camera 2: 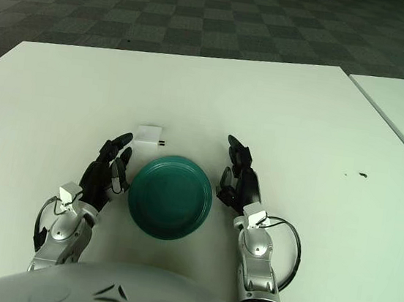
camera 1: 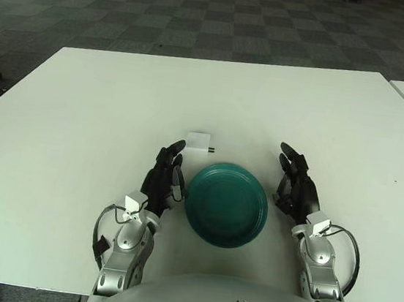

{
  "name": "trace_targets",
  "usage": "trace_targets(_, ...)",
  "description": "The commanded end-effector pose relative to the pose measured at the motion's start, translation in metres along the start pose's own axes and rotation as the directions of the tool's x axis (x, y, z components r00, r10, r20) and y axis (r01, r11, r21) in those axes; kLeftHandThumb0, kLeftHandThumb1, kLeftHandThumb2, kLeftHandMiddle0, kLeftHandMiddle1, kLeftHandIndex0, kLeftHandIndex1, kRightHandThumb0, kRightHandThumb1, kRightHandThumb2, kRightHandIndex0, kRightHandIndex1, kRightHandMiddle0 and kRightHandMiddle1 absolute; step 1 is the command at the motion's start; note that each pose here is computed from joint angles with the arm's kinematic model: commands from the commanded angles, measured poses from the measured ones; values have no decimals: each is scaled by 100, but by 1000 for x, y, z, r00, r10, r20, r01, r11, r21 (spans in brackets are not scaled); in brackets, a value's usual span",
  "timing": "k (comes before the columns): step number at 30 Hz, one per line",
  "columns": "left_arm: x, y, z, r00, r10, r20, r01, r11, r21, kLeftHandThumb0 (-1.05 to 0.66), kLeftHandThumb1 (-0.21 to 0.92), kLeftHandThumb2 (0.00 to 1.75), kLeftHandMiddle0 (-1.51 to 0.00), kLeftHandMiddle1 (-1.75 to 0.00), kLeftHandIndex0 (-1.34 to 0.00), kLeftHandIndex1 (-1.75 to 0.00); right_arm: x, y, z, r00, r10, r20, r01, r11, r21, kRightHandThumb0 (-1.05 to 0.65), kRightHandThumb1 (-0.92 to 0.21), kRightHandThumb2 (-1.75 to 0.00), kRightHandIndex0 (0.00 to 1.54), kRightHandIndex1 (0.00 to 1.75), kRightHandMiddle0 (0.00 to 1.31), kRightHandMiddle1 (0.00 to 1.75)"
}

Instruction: Put the charger into the plate.

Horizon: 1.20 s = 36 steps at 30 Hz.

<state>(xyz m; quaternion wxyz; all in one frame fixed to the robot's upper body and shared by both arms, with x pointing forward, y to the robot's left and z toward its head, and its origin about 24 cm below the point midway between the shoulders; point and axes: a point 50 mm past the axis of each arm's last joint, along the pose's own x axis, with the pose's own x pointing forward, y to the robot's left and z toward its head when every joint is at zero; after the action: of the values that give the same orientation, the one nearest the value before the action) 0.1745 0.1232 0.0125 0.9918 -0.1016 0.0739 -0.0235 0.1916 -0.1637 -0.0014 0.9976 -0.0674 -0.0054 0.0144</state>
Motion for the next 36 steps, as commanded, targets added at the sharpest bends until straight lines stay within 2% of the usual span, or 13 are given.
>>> trace_targets(1,-4,7,-16,996,29,-89,-28,1000,11,-105,92,116,0,0,0,-1,-14,0,-20,992,-4,-124,4,1000,-3,-105,-92,-104,11,1,0,26)
trace_targets(21,-4,8,-16,999,-19,-51,20,1000,15,-105,92,112,0,0,0,0,-13,1,-20,993,-10,-120,7,1000,-25,-105,-92,-107,10,0,0,20)
trace_targets(26,-1,22,-1,1000,17,-24,-12,979,201,-105,92,113,0,0,0,0,-12,2,-21,992,-7,-125,4,1000,-25,-105,-92,-106,8,0,0,17)
trace_targets(30,20,28,12,995,77,57,-93,923,374,-105,92,112,0,0,0,0,-11,3,-21,991,-9,-132,5,1000,-27,-105,-92,-106,6,0,0,14)
trace_targets(32,34,28,23,989,81,125,-131,872,472,-105,92,109,0,0,-2,-1,-11,5,-22,991,-10,-133,7,1000,-26,-105,-92,-106,6,0,0,14)
trace_targets(36,42,22,48,972,41,233,-184,747,639,-105,92,103,0,0,-5,-3,-10,6,-21,991,-16,-133,12,999,-31,-105,-92,-105,5,0,0,14)
